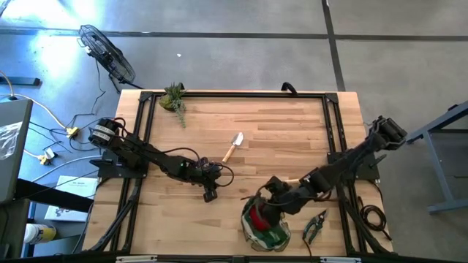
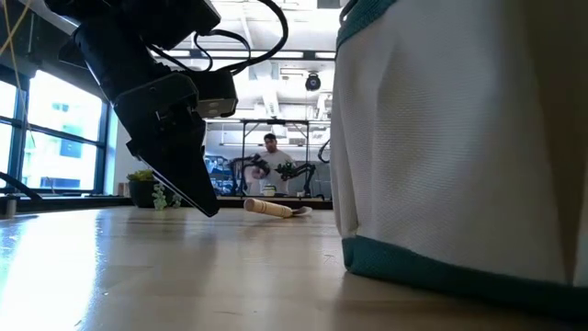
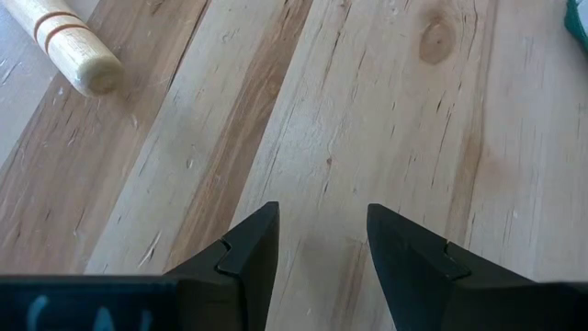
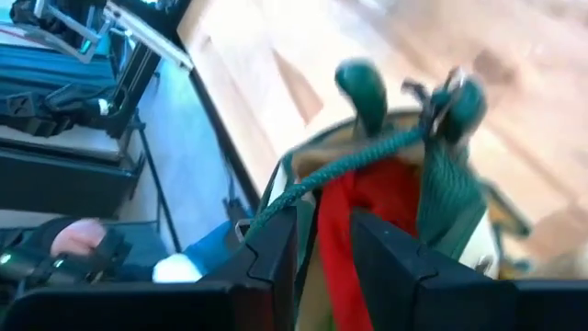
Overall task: Pick & Place Garden tools in Gardening bag
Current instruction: Move the light brown gardening bag to the botton center of the table
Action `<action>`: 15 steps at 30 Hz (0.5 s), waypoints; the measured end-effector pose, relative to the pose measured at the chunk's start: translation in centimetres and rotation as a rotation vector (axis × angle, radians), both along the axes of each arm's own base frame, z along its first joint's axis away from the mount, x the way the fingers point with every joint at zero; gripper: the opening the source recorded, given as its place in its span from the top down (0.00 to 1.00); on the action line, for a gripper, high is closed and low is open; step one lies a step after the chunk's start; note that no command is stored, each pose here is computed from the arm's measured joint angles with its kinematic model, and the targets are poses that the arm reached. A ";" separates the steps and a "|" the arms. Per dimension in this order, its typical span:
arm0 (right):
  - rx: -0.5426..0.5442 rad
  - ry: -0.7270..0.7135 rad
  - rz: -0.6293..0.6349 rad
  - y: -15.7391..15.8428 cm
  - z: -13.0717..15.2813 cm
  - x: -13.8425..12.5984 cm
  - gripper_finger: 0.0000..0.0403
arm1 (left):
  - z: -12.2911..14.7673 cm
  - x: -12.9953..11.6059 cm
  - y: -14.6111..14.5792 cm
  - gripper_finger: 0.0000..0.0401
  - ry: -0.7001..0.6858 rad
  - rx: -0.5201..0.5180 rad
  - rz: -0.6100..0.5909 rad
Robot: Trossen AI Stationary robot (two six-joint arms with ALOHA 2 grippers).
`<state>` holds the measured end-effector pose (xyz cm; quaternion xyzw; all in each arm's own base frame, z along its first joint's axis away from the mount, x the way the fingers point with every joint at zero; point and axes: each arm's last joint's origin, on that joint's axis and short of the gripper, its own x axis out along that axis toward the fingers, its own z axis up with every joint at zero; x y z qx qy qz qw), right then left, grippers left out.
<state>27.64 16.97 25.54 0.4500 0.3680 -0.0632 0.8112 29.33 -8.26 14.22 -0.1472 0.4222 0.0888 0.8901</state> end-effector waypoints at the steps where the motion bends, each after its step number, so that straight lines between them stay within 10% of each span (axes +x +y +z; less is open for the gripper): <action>1: -0.016 -0.007 -0.004 -0.3 0.0 0.2 0.77 | 0.0 0.0 0.0 0.60 0.000 0.000 0.000; 15: -0.093 -0.087 -0.001 -2.3 0.5 1.7 0.77 | 0.0 0.0 0.0 0.60 0.002 0.005 -0.006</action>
